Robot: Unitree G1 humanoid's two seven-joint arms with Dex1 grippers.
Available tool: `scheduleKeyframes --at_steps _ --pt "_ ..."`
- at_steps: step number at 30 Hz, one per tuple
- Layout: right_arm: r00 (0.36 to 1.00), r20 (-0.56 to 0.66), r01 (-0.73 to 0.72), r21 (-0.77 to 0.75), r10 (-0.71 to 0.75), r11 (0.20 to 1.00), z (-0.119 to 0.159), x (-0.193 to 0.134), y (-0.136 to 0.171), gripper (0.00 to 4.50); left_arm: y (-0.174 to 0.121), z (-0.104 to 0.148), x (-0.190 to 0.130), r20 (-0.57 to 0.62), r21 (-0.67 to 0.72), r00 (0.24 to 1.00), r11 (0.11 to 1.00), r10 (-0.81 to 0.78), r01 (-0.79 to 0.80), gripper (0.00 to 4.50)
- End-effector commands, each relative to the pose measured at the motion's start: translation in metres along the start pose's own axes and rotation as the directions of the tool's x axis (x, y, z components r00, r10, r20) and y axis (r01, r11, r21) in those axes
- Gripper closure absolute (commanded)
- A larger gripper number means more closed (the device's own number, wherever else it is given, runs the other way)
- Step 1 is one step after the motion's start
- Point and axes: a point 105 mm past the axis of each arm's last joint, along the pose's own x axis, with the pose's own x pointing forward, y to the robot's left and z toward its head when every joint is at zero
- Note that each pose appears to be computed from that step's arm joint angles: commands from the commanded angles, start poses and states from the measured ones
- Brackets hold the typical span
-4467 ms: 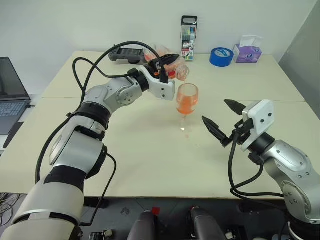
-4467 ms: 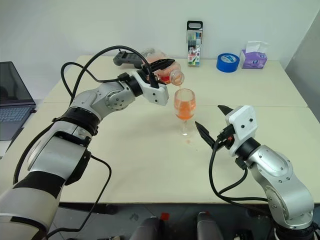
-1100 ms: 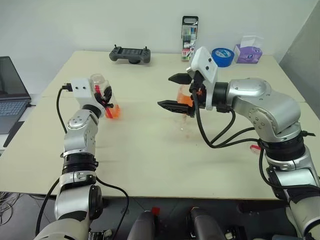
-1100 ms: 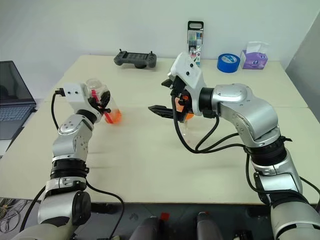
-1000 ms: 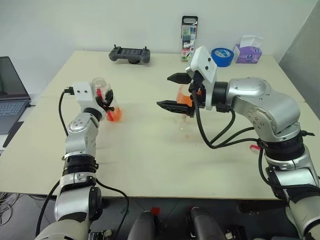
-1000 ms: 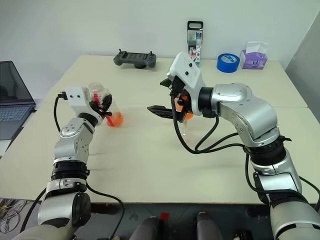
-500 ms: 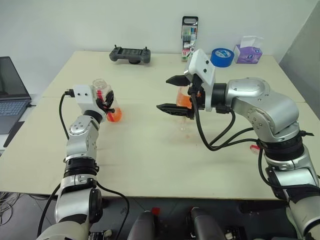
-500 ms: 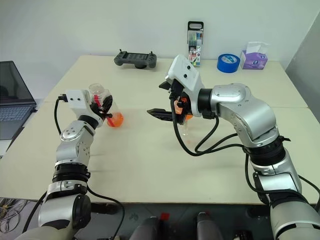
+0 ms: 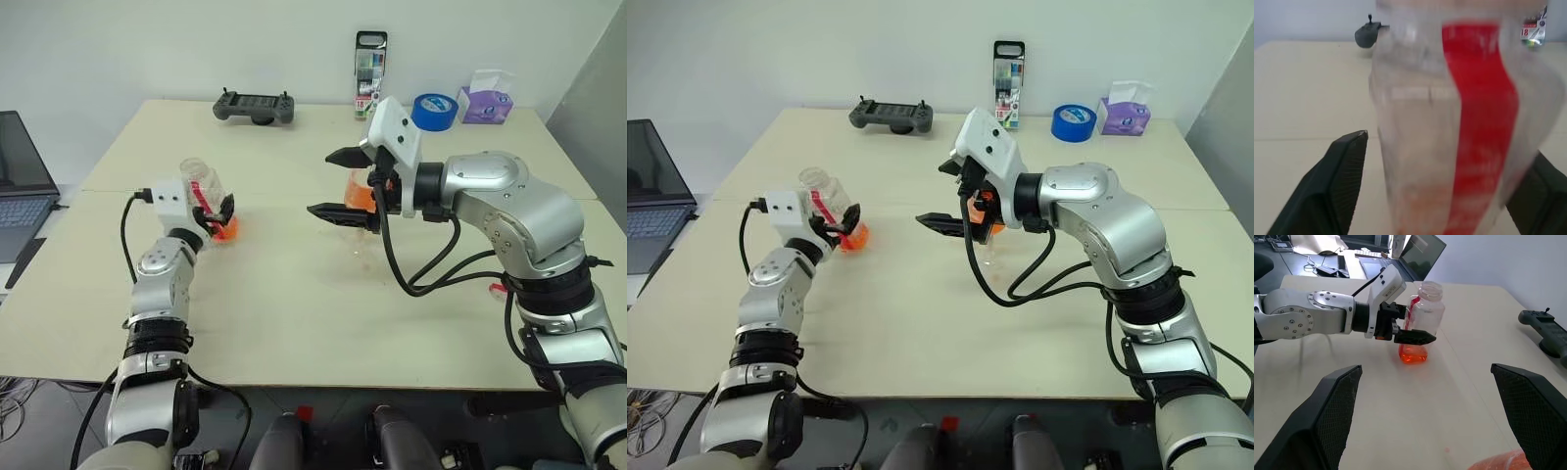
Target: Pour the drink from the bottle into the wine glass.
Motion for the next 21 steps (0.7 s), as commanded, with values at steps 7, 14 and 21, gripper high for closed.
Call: scheduleKeyframes --at_steps 7,14,21 --pt "1.000 0.030 0.002 -0.096 0.001 0.995 0.018 -0.003 0.001 0.00 -0.002 0.022 -0.005 0.066 0.057 0.998 0.998 -0.023 0.019 0.02" --pt "0.999 0.046 0.029 -0.143 -0.022 0.989 0.033 -0.012 -0.001 0.00 0.002 0.037 -0.034 0.147 0.044 0.989 0.998 0.033 -0.040 0.02" --pt "0.989 0.068 0.141 -0.149 -0.132 0.979 0.038 -0.031 -0.015 0.00 -0.011 0.046 -0.063 0.176 0.009 0.984 1.000 0.017 -0.019 0.02"
